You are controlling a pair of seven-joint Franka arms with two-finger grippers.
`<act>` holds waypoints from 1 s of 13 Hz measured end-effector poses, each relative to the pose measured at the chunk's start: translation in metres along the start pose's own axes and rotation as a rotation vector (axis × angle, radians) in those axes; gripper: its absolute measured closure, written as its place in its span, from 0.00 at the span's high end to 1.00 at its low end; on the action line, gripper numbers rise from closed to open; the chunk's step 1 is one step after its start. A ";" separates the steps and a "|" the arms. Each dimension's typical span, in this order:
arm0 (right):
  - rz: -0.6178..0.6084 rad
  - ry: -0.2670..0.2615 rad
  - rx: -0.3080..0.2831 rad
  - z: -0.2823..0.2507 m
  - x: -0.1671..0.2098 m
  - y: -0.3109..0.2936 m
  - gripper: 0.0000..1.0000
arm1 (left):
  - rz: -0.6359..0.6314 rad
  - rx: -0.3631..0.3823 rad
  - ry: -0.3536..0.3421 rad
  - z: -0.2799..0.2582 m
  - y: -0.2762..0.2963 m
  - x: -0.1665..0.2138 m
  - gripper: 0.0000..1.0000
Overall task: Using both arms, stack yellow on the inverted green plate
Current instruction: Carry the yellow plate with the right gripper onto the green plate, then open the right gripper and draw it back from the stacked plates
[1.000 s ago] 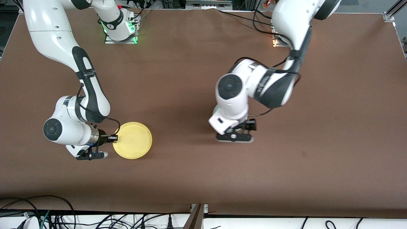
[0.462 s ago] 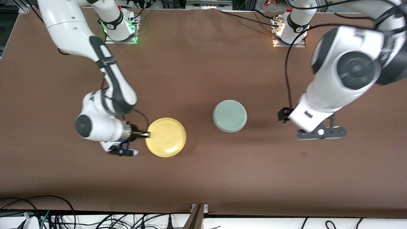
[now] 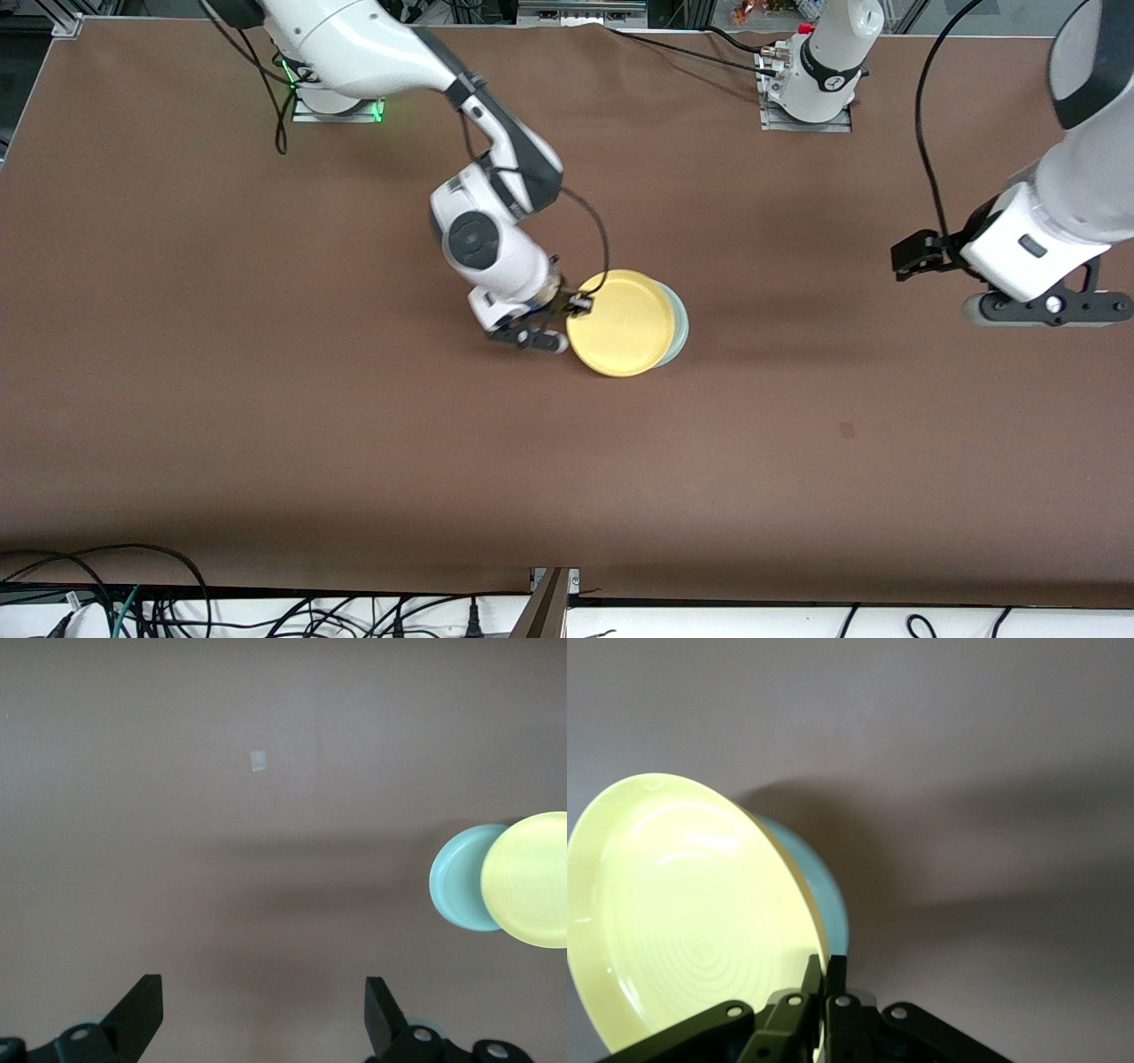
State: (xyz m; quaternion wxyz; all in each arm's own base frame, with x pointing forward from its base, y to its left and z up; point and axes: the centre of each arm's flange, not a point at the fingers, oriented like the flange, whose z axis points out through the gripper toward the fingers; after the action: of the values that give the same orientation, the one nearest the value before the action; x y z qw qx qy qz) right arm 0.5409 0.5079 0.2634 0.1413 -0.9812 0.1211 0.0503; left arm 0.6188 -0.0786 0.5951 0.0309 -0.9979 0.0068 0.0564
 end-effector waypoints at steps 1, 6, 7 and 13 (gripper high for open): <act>0.008 0.007 -0.015 0.009 -0.017 -0.009 0.03 | 0.016 -0.019 0.027 0.005 -0.013 -0.003 1.00; 0.024 0.047 0.001 0.038 -0.027 -0.010 0.03 | 0.026 -0.040 0.110 0.016 -0.054 -0.048 1.00; 0.032 0.053 0.006 0.046 -0.026 -0.009 0.03 | 0.025 -0.038 0.112 0.015 -0.054 -0.057 1.00; 0.047 0.072 0.019 0.062 -0.027 -0.008 0.32 | -0.015 -0.040 0.100 0.021 -0.075 -0.060 1.00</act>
State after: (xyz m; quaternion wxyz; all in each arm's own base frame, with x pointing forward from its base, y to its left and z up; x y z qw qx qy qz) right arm 0.5129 0.5392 0.2093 0.1452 -0.9778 0.1499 0.0171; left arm 0.5577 -0.0017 0.5855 0.0109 -0.9999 -0.0003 0.0065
